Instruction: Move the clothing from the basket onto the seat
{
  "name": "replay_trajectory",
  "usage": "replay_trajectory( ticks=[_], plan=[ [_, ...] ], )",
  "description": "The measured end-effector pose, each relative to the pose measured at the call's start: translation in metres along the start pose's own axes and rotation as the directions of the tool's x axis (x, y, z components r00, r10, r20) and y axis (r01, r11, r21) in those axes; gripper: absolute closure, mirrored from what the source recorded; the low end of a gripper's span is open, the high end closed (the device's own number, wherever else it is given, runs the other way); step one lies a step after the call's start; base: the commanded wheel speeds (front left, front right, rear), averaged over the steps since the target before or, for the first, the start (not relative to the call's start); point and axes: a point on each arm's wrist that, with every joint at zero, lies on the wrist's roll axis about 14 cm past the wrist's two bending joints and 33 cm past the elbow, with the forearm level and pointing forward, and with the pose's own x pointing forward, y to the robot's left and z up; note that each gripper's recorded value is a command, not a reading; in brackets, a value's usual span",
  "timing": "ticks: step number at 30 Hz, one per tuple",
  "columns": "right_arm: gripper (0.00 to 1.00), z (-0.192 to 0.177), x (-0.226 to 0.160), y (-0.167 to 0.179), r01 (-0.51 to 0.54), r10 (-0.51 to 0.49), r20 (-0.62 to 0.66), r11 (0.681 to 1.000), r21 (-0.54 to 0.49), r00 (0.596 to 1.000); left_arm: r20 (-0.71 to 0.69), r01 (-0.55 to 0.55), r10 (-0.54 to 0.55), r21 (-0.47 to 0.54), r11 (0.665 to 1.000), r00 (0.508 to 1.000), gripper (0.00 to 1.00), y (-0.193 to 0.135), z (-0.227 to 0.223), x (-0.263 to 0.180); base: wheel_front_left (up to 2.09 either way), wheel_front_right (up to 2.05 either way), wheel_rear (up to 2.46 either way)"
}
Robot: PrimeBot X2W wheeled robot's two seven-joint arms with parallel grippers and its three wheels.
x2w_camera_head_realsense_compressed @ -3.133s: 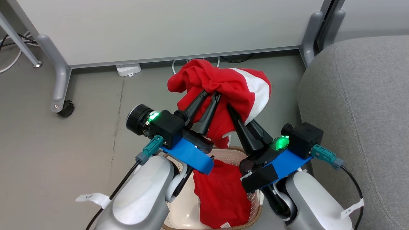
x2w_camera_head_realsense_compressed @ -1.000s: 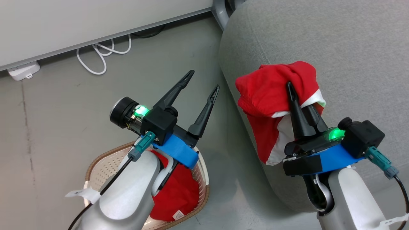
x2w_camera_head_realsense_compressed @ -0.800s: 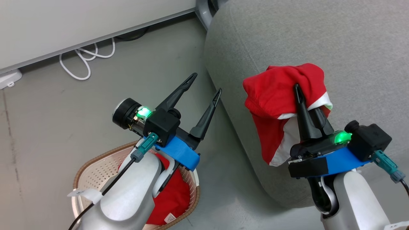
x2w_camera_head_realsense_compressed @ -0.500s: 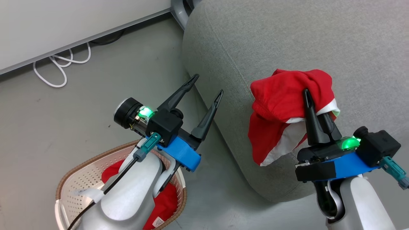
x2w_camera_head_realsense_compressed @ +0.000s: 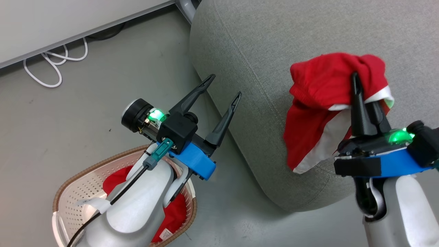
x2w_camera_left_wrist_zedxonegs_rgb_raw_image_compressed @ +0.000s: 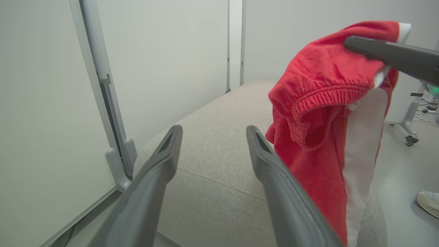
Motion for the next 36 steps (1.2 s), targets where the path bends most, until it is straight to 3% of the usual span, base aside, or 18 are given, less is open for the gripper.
replay_trajectory(
  ticks=[10,20,25,36],
  plan=[
    [1.0,0.051,0.064,0.0,-0.001,0.026,0.183,0.99,-0.139,0.983,-0.007,-0.015,0.015,-0.007,1.0,1.0,0.0,0.019,-0.015,0.001,0.0,0.0,0.0],
    [1.0,0.076,0.132,-0.022,0.059,0.035,0.299,0.953,-0.297,0.953,-0.023,-0.037,0.037,-0.02,0.999,0.999,0.0,0.052,-0.043,0.004,0.0,0.0,0.0],
    [1.0,0.058,0.164,-0.035,0.081,0.022,0.277,0.931,-0.357,0.961,-0.041,-0.049,0.048,-0.032,0.998,0.998,0.0,0.067,-0.066,0.002,0.0,0.0,0.0],
    [1.0,-0.044,0.197,-0.05,0.07,-0.049,0.07,0.94,-0.335,0.996,-0.075,-0.081,0.077,-0.058,0.995,0.994,0.0,0.086,-0.101,-0.01,0.0,0.0,0.0]
  ],
)
